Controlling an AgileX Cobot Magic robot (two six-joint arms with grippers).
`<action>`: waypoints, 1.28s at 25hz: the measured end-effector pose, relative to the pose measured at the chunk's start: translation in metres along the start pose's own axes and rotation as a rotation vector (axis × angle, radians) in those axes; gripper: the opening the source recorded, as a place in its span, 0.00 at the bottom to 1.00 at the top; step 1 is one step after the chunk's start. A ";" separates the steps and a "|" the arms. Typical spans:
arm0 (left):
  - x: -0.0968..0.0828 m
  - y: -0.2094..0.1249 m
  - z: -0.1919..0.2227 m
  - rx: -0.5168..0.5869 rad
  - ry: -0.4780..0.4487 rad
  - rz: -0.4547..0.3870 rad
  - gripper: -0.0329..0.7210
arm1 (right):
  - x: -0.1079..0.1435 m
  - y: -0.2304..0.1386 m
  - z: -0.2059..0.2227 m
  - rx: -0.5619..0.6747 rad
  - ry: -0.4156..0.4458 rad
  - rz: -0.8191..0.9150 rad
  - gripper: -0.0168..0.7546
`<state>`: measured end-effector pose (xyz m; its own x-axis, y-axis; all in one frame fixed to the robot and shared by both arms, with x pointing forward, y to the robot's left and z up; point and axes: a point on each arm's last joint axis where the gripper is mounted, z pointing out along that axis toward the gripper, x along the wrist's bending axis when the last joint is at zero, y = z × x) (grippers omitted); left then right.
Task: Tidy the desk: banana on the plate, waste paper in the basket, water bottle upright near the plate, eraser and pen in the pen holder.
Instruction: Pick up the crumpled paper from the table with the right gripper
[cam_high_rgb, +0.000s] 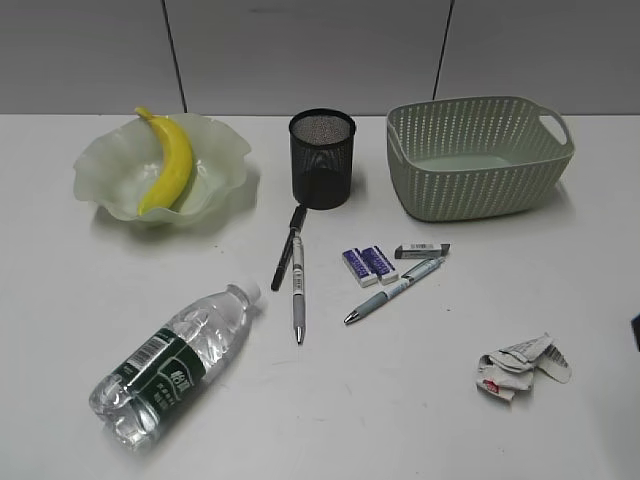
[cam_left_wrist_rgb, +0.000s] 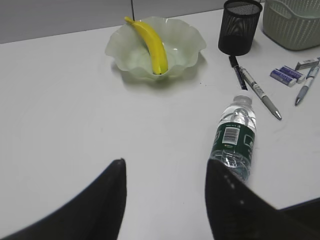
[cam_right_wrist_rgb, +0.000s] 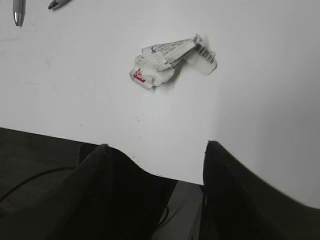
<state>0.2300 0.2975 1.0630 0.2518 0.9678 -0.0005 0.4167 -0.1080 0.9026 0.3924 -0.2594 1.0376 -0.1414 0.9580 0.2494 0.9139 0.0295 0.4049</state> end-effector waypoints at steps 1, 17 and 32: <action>0.000 0.000 0.000 -0.001 0.000 -0.001 0.55 | -0.001 0.011 0.012 0.061 0.011 0.025 0.62; 0.000 0.000 0.000 -0.002 0.000 -0.004 0.55 | 0.004 0.083 0.184 0.592 -0.136 0.307 0.77; 0.000 0.000 0.000 -0.002 0.000 -0.004 0.55 | 0.000 0.088 0.215 0.687 -0.143 0.288 0.10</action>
<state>0.2301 0.2975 1.0632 0.2501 0.9682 -0.0039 0.4159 -0.1038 0.9035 0.5548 -0.1958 0.8838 0.1464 0.9810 0.1271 0.9453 -0.1009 -0.3101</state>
